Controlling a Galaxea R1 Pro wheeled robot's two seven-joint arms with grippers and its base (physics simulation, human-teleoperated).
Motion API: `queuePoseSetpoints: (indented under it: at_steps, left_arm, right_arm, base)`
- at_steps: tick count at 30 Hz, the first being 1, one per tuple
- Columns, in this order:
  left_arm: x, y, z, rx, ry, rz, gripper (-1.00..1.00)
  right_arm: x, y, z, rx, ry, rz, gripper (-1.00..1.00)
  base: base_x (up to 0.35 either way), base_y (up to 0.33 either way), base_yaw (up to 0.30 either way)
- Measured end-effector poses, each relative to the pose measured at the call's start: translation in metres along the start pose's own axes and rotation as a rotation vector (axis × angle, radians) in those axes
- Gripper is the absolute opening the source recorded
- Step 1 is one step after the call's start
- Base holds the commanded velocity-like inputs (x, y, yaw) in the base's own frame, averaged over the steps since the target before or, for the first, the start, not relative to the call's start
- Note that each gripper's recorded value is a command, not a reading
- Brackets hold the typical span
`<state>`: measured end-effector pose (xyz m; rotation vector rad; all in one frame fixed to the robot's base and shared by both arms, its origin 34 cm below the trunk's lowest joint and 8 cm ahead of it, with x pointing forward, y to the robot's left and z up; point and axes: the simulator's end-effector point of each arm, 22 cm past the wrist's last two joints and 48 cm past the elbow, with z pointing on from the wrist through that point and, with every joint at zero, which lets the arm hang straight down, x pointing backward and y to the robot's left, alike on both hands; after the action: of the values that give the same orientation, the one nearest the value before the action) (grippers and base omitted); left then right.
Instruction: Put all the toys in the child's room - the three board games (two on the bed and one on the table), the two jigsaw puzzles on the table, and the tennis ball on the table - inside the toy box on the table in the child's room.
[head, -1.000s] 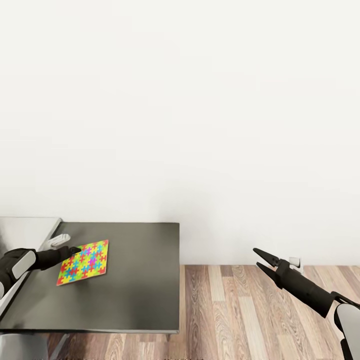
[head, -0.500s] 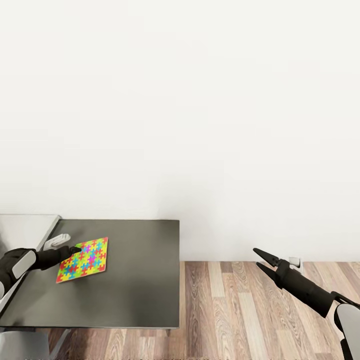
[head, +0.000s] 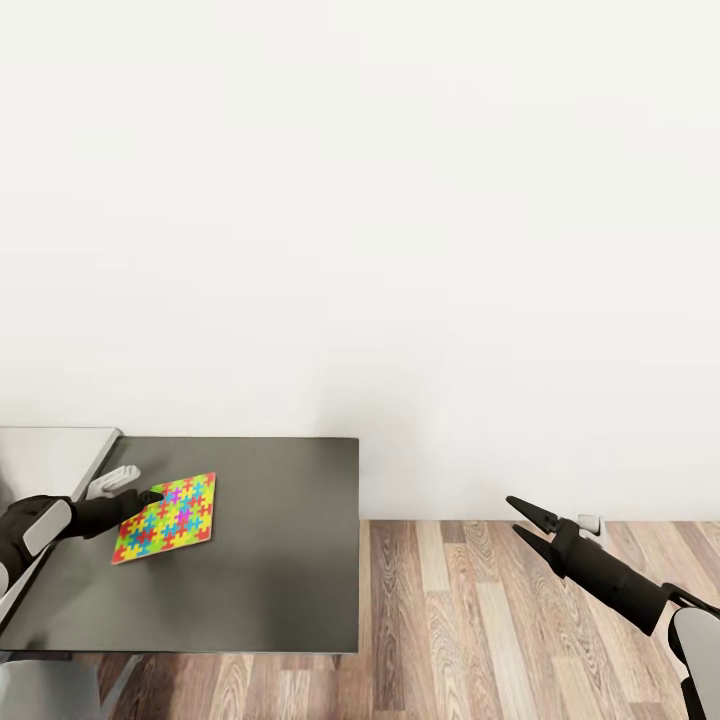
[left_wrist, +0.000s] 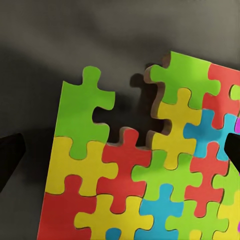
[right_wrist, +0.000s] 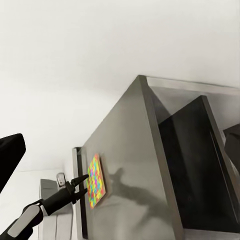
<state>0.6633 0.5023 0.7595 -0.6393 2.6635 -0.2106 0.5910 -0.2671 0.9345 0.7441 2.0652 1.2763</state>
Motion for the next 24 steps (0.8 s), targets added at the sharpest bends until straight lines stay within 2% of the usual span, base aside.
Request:
queuePoseSetpoints:
  at_steps: [7, 24]
  left_arm:
    - [0.0, 0.0, 0.0, 0.002, -0.003, 0.0, 1.0]
    - [-0.004, 0.019, -0.006, -0.034, -0.007, 0.013, 1.0]
  right_arm:
    - [0.0, 0.0, 0.0, 0.0, 0.0, 0.001, 1.0]
    - [0.0, -0.001, 0.0, 0.001, 0.0, 0.002, 1.0]
  base:
    - [0.0, -0.009, 0.0]
    - [0.0, -0.134, 0.0]
